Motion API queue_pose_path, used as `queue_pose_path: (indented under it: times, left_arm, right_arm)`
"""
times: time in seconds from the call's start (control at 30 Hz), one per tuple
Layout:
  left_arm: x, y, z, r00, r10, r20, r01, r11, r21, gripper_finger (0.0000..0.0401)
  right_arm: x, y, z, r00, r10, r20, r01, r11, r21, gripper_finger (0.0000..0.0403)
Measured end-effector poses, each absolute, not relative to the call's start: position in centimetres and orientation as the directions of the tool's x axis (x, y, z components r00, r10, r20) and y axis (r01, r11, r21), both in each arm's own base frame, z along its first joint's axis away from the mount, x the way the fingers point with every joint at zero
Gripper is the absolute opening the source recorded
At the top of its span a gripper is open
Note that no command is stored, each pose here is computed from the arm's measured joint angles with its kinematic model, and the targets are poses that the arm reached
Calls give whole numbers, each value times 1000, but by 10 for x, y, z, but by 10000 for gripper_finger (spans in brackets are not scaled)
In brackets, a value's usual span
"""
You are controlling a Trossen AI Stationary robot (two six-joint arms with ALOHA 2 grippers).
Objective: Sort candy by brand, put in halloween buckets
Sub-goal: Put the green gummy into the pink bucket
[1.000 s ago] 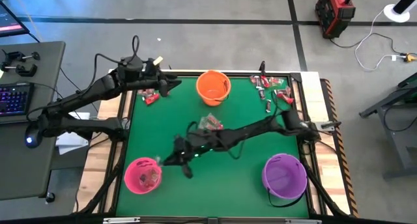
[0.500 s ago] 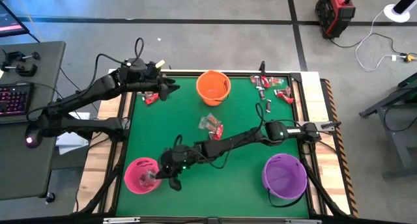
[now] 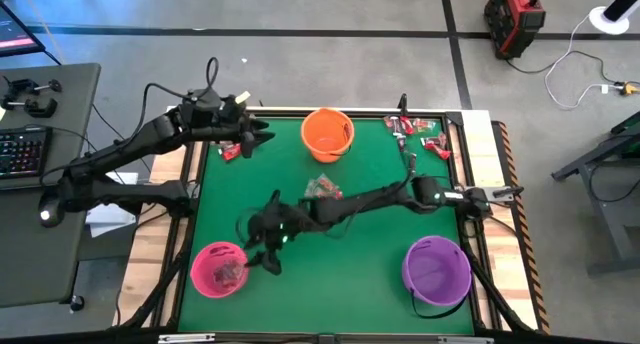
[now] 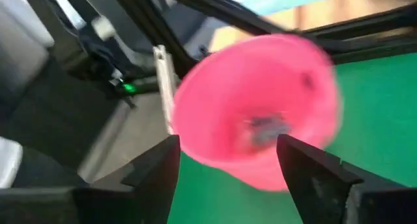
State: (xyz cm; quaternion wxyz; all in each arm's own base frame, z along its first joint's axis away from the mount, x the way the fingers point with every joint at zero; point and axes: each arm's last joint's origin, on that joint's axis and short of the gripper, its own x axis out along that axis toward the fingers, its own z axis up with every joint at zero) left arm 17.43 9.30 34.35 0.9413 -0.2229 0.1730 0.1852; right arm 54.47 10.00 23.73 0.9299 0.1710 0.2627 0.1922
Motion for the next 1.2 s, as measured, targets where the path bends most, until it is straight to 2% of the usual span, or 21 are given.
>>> queue_pose_path:
  times: [0.13, 0.27, 0.37, 0.43, 0.57, 0.7, 0.8, 0.97, 1.1, 1.2]
  left_arm:
    - [164, 89, 344, 860, 269, -433, -424, 850, -314, 233]
    - [154, 83, 338, 834, 252, -491, -429, 855, -291, 233]
    - [151, 78, 326, 851, 201, -486, -393, 856, -334, 233]
    - [152, 75, 315, 862, 182, -473, -382, 847, -369, 233]
    - [162, 65, 286, 850, 141, -508, -401, 797, -451, 231]
    - [193, 54, 264, 776, 128, -618, -439, 812, -384, 225]
    - [227, 51, 248, 717, 147, -682, -506, 782, -363, 220]
    - [279, 58, 203, 582, 106, -806, -647, 661, -380, 214]
    - [306, 68, 172, 489, 93, -867, -745, 562, -360, 213]
    - [323, 76, 162, 469, 93, -879, -776, 518, -360, 213]
  right_arm:
    - [511, 69, 268, 694, 305, -653, -178, 950, 255, 251]
    - [467, 46, 281, 469, 172, -866, -128, 984, 126, 252]
    - [432, 30, 287, 343, 148, -928, -89, 988, 125, 252]
    - [406, 21, 289, 303, 137, -943, -31, 990, 134, 252]
    - [345, 11, 297, 352, 71, -933, 169, 976, 138, 252]
    - [288, 6, 301, 447, -51, -893, 387, 911, 141, 252]
    - [255, 2, 306, 523, -113, -845, 492, 850, 190, 252]
    - [220, -1, 322, 626, -153, -764, 509, 823, 252, 252]
    - [203, -3, 336, 675, -199, -711, 494, 837, 235, 252]
    - [198, -4, 340, 690, -209, -694, 468, 860, 206, 252]
